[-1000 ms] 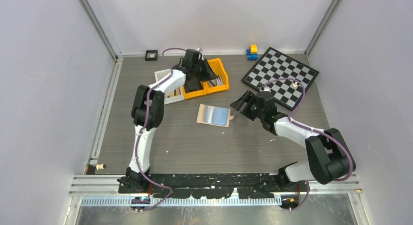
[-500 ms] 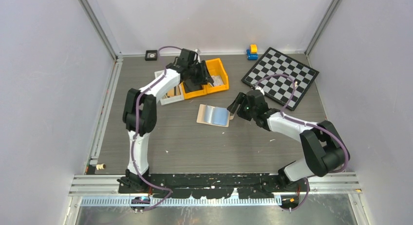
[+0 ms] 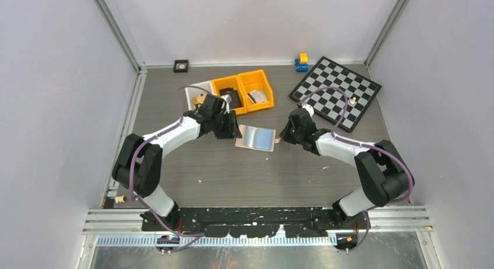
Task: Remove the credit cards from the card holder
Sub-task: Close the card holder at the center of the board.
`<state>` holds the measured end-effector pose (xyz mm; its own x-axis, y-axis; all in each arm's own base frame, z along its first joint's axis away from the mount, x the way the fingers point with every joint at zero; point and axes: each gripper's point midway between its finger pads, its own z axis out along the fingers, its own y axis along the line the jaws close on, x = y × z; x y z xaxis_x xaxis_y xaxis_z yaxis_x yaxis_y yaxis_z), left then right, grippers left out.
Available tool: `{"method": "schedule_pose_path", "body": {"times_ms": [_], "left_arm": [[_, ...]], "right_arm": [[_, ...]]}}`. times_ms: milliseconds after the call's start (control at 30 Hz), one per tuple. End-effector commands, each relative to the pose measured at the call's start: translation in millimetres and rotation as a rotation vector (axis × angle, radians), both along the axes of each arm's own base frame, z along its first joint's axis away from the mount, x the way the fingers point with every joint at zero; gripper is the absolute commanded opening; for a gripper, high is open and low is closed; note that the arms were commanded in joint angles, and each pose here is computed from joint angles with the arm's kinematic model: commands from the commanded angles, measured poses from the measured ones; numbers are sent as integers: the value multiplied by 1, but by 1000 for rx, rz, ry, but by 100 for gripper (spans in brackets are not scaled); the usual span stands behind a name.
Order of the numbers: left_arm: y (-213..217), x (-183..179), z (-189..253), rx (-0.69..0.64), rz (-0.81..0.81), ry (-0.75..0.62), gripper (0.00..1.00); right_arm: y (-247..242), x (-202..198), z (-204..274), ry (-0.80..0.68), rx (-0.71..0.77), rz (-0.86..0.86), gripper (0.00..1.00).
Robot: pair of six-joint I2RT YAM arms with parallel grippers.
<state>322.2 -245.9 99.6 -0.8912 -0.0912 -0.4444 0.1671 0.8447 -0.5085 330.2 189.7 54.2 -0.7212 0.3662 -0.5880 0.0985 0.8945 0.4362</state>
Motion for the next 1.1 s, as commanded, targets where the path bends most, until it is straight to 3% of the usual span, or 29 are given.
{"method": "schedule_pose_path", "body": {"times_ms": [0, 200, 367, 767, 1067], "left_arm": [[9, 8, -6, 28, 8, -95, 42], [17, 16, -37, 91, 32, -29, 34], [25, 21, -43, 79, 59, -5, 1], [32, 18, -73, 171, 53, 106, 0], [-18, 2, -68, -148, -51, 220, 0]], "right_arm": [[5, 15, 12, -45, 4, 4, 1], [12, 15, 10, -43, 25, 31, 1], [13, 15, 8, -35, 21, 36, 1], [15, 14, 9, -32, 34, 46, 1], [17, 14, 7, -27, 42, 50, 0]]}}
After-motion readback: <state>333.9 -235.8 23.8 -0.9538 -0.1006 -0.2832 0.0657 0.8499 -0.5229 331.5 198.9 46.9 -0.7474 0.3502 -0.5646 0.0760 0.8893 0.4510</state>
